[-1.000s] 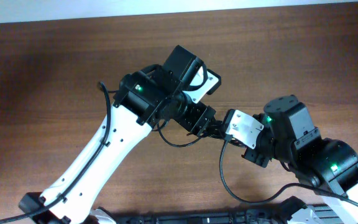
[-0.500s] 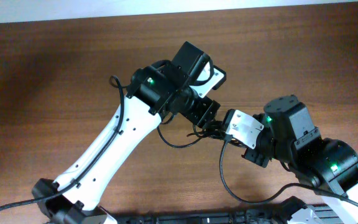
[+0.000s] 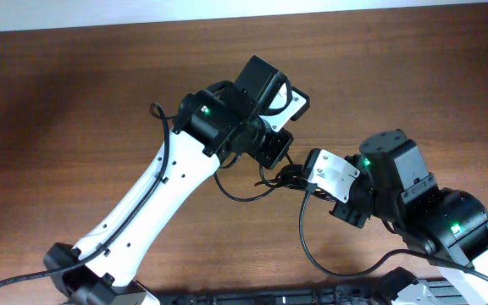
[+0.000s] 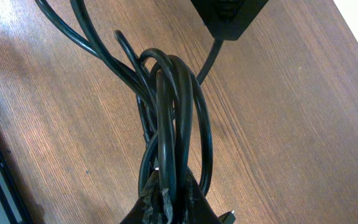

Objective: Untangle cables

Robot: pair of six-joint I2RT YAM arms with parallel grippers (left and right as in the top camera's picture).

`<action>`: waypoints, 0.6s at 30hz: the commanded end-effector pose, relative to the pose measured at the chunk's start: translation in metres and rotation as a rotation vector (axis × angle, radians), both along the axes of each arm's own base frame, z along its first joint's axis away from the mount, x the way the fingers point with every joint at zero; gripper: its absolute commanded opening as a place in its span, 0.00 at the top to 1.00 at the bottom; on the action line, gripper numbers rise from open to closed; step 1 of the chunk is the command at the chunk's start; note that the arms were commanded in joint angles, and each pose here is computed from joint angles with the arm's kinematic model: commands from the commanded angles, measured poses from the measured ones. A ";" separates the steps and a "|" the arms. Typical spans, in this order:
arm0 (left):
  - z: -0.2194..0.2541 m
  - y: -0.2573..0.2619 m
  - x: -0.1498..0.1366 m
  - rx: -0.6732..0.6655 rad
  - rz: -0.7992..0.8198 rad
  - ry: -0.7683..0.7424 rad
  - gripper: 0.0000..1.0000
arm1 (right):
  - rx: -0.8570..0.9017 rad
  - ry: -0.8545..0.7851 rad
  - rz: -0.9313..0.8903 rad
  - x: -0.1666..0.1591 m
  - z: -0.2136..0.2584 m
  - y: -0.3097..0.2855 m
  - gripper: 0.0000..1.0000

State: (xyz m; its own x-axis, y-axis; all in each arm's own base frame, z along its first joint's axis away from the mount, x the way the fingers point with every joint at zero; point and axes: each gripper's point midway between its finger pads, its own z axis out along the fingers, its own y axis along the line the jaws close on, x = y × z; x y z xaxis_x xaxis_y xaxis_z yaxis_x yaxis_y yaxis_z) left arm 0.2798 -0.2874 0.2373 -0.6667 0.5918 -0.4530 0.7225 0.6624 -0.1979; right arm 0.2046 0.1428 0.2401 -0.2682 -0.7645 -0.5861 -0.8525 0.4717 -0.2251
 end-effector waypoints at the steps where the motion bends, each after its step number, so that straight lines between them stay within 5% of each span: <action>1: 0.004 -0.002 0.000 -0.013 -0.006 -0.001 0.81 | 0.019 -0.027 0.001 0.002 0.010 0.003 0.96; 12: 0.002 0.003 0.003 0.017 0.010 -0.013 1.00 | 0.019 -0.027 0.001 0.002 0.010 0.003 0.96; 18: 0.010 0.014 0.018 0.057 0.098 -0.077 1.00 | 0.018 -0.027 0.001 0.001 0.010 0.003 0.96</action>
State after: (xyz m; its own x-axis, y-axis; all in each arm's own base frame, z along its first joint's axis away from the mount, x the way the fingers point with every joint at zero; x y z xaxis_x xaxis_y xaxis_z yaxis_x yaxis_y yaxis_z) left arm 0.2814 -0.2834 0.2358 -0.6721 0.5921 -0.4446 0.7143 0.6767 -0.1786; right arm 0.2046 0.1429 0.2402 -0.2676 -0.7645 -0.5864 -0.8527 0.4713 -0.2253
